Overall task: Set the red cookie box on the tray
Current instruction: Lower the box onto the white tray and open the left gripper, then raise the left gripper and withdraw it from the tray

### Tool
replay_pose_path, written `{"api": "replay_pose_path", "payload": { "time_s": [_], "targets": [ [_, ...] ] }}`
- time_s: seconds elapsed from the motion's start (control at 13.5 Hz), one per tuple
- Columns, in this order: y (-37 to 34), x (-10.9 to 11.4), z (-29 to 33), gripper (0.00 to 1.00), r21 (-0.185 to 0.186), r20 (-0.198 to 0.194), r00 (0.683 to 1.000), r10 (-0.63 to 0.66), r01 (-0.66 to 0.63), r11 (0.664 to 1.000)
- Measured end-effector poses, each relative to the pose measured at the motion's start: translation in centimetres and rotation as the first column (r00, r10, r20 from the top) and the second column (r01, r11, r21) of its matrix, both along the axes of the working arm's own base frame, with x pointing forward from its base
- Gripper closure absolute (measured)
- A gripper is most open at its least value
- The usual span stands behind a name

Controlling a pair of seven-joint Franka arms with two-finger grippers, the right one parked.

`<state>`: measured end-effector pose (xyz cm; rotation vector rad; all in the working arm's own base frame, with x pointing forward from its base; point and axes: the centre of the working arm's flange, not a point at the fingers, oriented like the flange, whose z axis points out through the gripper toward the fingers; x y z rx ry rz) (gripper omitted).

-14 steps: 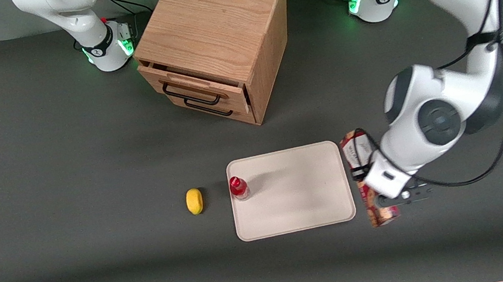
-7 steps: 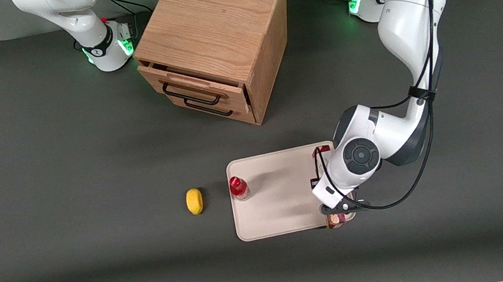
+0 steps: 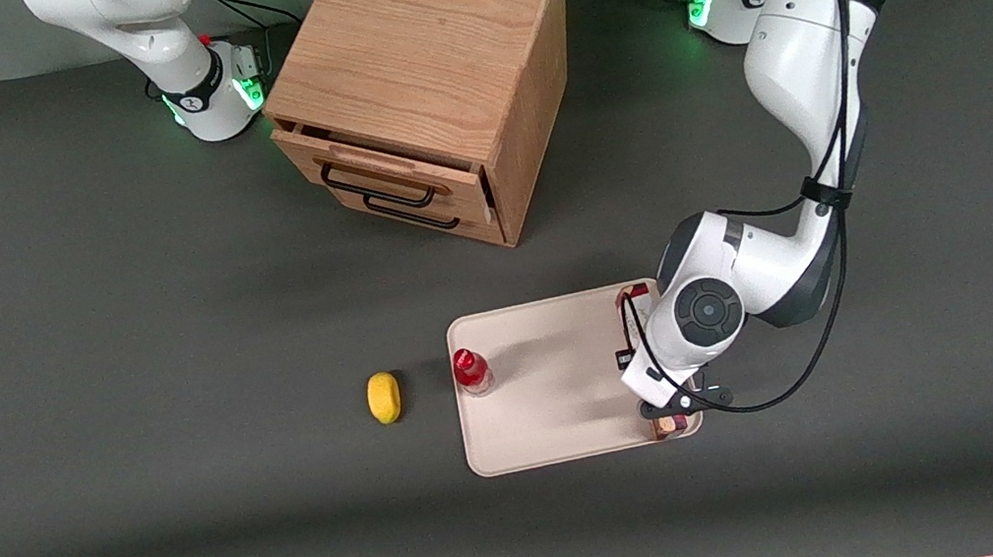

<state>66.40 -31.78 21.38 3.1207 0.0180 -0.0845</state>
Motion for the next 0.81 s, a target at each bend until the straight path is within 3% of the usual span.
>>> {"api": "replay_pose_path", "payload": {
  "time_s": [0.15, 0.22, 0.44, 0.81],
  "targets": [
    [-0.1, -0.1, -0.1, 0.92, 0.009, 0.009, 1.0, 0.012, -0.013, 1.0],
    [-0.2, -0.1, -0.2, 0.86, 0.01, 0.015, 1.0, 0.018, -0.018, 1.0],
    [-0.2, -0.1, -0.3, 0.53, 0.002, 0.035, 0.999, 0.027, -0.027, 1.0],
    [1.1, 1.7, 4.0, 0.01, -0.044, 0.115, 0.991, 0.066, -0.062, 0.997]
  ]
}}
